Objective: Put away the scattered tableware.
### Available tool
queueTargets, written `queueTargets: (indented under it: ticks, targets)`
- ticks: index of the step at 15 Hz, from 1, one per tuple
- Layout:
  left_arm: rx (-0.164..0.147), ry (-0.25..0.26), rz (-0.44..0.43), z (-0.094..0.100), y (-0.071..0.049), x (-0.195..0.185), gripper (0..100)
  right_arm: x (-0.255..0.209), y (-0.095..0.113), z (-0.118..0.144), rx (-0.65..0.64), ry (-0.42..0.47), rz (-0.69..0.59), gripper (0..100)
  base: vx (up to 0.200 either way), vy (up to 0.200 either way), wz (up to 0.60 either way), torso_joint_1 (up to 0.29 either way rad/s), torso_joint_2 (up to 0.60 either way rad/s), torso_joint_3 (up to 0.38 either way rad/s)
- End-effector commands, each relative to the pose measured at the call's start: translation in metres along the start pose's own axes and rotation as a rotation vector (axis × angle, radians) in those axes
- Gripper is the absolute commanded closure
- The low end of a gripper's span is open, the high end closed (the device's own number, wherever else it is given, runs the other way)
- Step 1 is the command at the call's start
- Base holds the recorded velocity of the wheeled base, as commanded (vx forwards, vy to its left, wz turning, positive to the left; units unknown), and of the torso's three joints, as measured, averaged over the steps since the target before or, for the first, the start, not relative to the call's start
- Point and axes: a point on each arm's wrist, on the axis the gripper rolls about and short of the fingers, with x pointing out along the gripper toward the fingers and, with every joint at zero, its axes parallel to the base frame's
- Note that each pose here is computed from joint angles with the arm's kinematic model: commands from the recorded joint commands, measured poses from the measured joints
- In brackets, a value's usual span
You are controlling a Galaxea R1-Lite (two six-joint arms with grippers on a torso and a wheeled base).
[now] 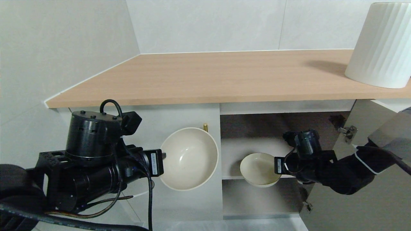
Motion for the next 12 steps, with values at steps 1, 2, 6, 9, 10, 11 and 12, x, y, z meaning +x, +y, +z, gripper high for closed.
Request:
queueTargets:
  ticks: [1,2,6,9,10,11,12]
  targets:
    - [0.007,0.003,0.000,-0.002,0.000,-0.001,100,0.015,-0.002,-0.010,0.001,0.013,-0.017,100,0.000,0.000,0.00,0.000,0.00,0.000]
    - [0.010,0.002,-0.002,-0.002,0.000,-0.001,100,0.027,-0.002,-0.015,0.013,-0.016,-0.045,100,0.000,0.000,0.00,0.000,0.00,0.000]
    - [0.009,0.002,-0.002,-0.002,0.000,-0.001,100,0.049,-0.008,-0.019,0.066,-0.030,-0.080,100,0.000,0.000,0.00,0.000,0.00,0.000]
    - [0.011,0.001,-0.004,-0.002,0.000,-0.002,100,0.063,-0.017,-0.018,0.082,-0.047,-0.127,100,0.000,0.000,0.00,0.000,0.00,0.000]
    - [0.010,-0.001,-0.003,-0.001,0.000,-0.002,100,0.067,-0.020,-0.015,0.089,-0.061,-0.153,100,0.000,0.000,0.00,0.000,0.00,0.000]
    - [0.010,-0.001,-0.003,-0.001,0.000,-0.002,100,0.070,-0.022,-0.014,0.094,-0.067,-0.166,100,0.000,0.000,0.00,0.000,0.00,0.000]
    - [0.010,-0.001,-0.002,-0.001,0.000,-0.002,100,0.073,-0.024,-0.015,0.098,-0.068,-0.175,100,0.000,0.000,0.00,0.000,0.00,0.000]
